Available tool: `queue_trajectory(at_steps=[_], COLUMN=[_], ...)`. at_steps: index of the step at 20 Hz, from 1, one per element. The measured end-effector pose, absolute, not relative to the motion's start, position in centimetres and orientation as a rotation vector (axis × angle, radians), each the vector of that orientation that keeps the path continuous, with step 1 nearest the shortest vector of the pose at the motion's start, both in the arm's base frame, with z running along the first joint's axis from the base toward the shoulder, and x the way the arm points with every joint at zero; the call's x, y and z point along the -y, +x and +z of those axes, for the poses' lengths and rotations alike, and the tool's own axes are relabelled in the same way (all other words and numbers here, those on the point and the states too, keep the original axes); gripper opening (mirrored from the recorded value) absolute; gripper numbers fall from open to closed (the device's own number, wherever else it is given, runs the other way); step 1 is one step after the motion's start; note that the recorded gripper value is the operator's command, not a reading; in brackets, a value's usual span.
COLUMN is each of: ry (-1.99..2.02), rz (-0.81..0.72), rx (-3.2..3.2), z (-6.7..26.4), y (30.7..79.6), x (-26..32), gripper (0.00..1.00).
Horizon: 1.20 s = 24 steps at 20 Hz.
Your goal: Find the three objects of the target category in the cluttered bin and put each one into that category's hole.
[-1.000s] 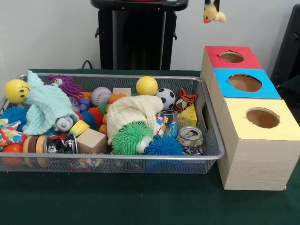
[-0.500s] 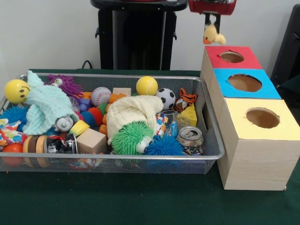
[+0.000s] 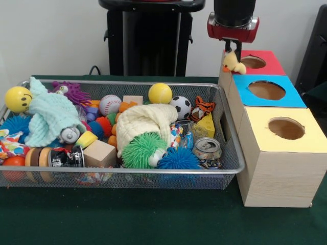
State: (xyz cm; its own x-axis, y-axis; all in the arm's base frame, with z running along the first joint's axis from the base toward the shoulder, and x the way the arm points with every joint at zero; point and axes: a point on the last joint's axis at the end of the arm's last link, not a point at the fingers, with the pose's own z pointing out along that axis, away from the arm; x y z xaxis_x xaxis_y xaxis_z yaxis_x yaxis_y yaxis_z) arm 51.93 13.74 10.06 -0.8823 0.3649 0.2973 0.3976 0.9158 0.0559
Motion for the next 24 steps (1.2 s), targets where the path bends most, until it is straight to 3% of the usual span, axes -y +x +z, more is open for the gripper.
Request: queue_trajectory(at_steps=[24], ry=[-0.588], rz=[-0.175], rx=[2.769], z=[10.34], y=[51.67], x=[-13.89], gripper=[0.00])
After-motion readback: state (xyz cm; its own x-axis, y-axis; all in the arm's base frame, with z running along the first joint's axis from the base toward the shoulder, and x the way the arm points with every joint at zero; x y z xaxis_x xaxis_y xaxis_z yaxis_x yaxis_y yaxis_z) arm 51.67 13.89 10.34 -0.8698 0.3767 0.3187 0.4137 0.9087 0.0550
